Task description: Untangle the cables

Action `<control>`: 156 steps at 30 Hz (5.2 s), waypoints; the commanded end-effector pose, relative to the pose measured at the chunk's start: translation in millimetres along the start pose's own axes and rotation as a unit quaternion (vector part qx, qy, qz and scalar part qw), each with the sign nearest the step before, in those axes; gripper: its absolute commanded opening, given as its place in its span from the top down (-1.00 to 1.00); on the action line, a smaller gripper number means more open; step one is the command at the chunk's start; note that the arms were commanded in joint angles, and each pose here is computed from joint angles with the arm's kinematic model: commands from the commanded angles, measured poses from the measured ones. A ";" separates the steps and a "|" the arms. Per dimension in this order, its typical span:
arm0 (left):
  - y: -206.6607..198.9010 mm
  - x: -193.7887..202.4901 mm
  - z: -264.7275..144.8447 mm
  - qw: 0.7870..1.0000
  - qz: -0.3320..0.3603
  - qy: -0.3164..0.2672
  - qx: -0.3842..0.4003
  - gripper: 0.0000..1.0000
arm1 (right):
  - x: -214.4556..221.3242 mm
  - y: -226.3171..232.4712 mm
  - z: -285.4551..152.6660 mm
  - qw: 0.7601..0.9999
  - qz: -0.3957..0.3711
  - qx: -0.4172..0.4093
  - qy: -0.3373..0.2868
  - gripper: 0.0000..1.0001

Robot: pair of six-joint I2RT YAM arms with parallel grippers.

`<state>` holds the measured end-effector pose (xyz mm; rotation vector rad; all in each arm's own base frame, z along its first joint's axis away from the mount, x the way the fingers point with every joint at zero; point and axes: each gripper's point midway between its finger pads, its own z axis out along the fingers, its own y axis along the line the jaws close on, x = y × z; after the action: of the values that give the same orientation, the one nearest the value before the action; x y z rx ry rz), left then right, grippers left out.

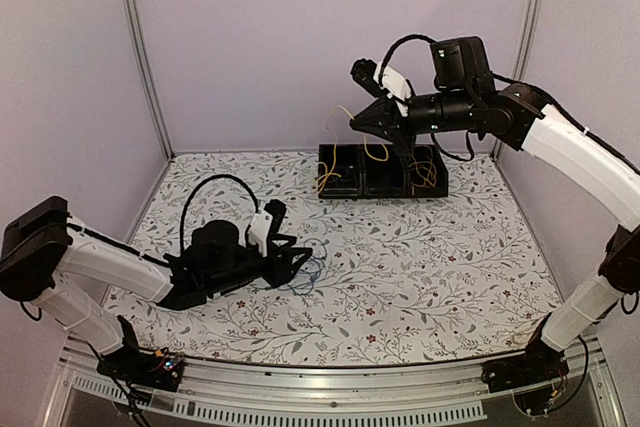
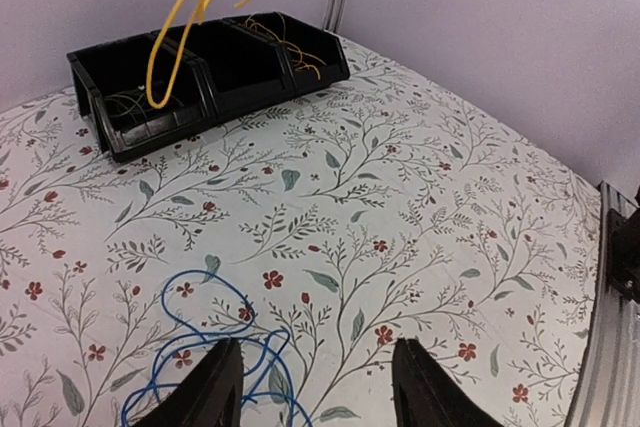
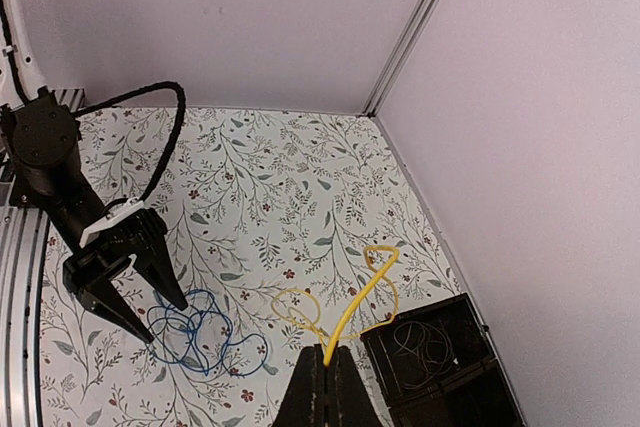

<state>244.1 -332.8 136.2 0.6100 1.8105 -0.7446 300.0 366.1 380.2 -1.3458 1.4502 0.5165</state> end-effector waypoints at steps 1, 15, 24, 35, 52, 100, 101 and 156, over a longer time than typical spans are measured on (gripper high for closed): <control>-24.2 -37.3 6.8 0.998 0.016 -0.052 0.031 -0.05 | -7.0 -0.6 -12.4 1.000 0.006 0.005 -0.021 1.00; -51.8 -77.5 25.6 0.996 -0.036 -0.063 0.052 -0.23 | 15.0 5.4 -10.4 1.000 0.021 0.006 -0.006 1.00; -43.2 -73.2 65.3 0.999 -0.033 -0.023 0.018 0.48 | 7.2 12.0 -13.4 0.999 0.034 -0.014 -0.022 1.00; -29.8 -77.1 67.9 0.997 -0.055 -0.051 -0.003 1.00 | 13.8 -3.6 -17.4 0.999 0.027 0.028 -0.006 1.00; 36.2 39.7 2.4 0.977 -0.181 0.021 -0.110 1.00 | 85.9 -182.7 -111.0 0.945 0.121 0.303 0.033 1.00; -29.7 2.7 26.8 0.995 -0.085 0.035 0.025 0.20 | 185.6 -306.2 -86.3 0.890 0.095 0.426 0.127 1.00; -29.0 3.9 26.4 0.995 -0.084 0.037 0.024 0.20 | 187.4 -306.7 -85.1 0.891 0.098 0.425 0.127 1.00; -38.6 -80.8 44.4 0.997 -0.037 0.060 0.043 0.18 | 334.3 -239.7 2.2 0.912 0.263 0.254 0.187 1.00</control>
<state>250.7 -395.7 146.4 0.6212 1.9927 -0.8556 581.5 145.7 207.9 -0.6600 2.0113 0.0812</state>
